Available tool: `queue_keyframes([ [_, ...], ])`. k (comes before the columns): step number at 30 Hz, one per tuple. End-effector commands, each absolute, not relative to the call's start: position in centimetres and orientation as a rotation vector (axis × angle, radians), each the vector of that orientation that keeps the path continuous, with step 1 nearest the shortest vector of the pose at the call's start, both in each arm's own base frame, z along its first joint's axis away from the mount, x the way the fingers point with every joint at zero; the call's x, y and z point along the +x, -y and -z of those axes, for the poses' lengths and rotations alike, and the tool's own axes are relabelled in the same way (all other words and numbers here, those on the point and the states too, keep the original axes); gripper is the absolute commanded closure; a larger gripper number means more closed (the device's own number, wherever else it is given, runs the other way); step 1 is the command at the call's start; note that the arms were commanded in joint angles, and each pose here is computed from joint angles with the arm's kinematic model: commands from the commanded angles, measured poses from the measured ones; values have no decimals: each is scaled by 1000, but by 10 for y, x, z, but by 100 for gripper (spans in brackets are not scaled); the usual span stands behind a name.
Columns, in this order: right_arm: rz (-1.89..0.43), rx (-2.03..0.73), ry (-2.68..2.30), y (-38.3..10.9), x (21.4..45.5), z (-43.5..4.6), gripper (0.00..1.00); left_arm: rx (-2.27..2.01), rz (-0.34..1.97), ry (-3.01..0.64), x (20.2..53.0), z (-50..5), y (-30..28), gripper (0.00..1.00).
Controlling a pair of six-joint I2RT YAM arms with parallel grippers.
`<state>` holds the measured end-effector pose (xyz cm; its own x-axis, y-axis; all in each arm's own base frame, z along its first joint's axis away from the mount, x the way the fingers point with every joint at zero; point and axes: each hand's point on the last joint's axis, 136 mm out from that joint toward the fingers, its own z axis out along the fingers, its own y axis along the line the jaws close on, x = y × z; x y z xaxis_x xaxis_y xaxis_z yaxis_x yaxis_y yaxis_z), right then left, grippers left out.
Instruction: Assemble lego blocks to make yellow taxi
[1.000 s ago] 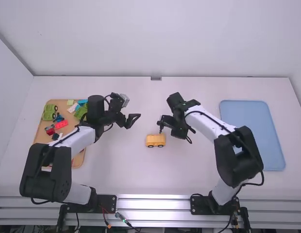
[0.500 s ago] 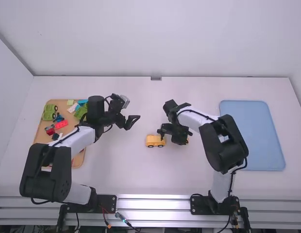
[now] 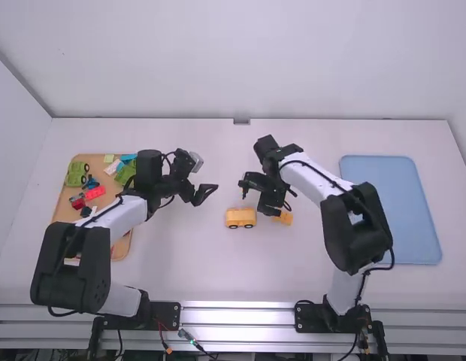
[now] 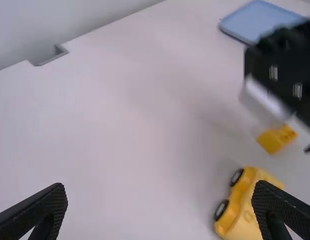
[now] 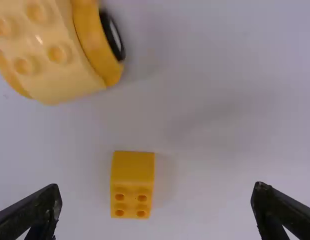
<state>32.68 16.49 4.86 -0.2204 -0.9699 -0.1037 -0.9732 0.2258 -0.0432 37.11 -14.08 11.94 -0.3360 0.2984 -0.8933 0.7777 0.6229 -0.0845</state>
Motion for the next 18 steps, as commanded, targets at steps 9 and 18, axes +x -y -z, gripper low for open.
queue_keyframes([
  [9, -516, -1447, -1872, -154, 321, -137, 1, 1310, 779, -1553, 313, -115, 171, 1],
  [18, -530, -1326, -1702, -138, 297, -78, 1, 1395, 922, -1436, 300, -84, 200, 1],
])
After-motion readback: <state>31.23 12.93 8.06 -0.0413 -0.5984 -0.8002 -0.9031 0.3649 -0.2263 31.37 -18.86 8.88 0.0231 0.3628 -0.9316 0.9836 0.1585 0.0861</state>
